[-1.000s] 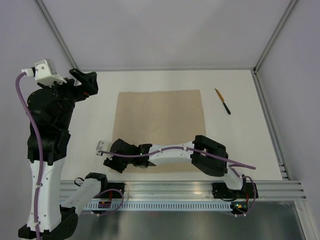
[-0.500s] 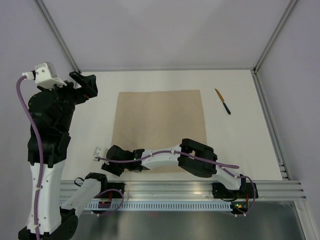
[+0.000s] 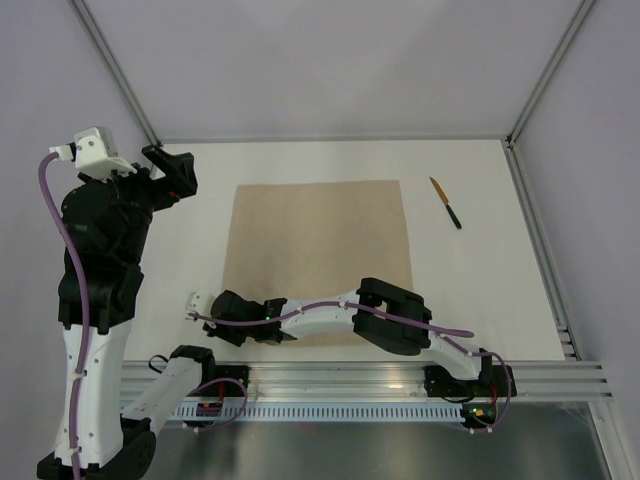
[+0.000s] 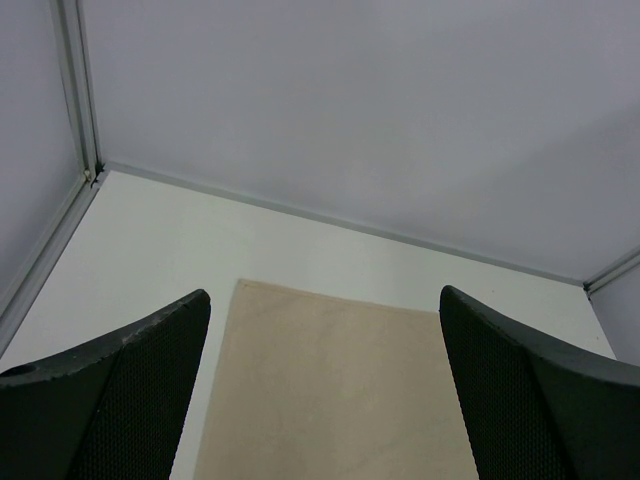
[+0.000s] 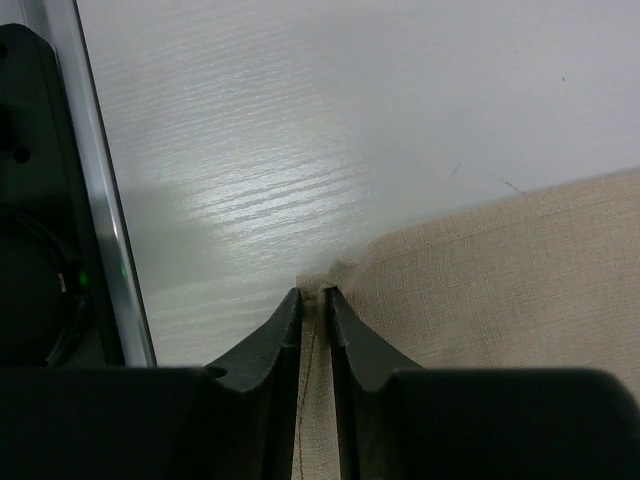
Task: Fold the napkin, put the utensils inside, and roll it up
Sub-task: Fold the napkin
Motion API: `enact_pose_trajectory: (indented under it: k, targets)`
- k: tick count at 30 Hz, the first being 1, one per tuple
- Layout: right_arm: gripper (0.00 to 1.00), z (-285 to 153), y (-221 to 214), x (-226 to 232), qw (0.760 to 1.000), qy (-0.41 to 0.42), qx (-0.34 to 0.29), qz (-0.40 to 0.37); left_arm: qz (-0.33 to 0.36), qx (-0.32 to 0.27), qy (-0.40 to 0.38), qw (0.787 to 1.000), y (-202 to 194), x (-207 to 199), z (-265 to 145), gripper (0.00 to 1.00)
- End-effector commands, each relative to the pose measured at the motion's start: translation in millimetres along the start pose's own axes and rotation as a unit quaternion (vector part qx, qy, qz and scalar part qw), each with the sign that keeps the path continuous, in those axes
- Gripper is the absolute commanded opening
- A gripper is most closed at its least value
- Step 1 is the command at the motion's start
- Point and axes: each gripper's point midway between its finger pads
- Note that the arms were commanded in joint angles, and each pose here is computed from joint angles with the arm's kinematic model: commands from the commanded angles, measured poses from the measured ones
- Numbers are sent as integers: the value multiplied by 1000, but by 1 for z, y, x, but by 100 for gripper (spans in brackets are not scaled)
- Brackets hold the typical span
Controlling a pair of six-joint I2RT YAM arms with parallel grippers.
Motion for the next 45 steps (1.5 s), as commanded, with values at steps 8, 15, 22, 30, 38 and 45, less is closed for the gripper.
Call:
enact_pose_trajectory:
  k: [8, 15, 22, 30, 38, 45]
  targets:
    - [6, -18, 31, -20, 999, -32, -25, -17, -4, -9, 9, 1000, 3, 4, -3, 100]
    - [2, -48, 63, -46, 997, -51, -54, 7, -3, -12, 8, 1000, 4, 4, -5, 100]
    - [1, -69, 69, -81, 995, -70, -63, 25, -3, -6, 8, 1000, -1, 5, -3, 100]
    - [0, -97, 52, -138, 990, -117, -60, 50, -5, 1, 7, 1000, -9, 6, 3, 100]
    - [0, -133, 9, -213, 979, -183, -37, 80, -11, 13, -1, 1000, -20, 4, 11, 100]
    - [0, -162, -41, -266, 968, -234, -4, 93, -12, 18, -5, 1000, -26, 4, 16, 100]
Point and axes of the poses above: each gripper's point midway between its finger pads, its own z axis out along the fingers, its own x axis along the line the jaws close on, y = z × x, and after that the axes turned 8 degrees about -z, right-handed
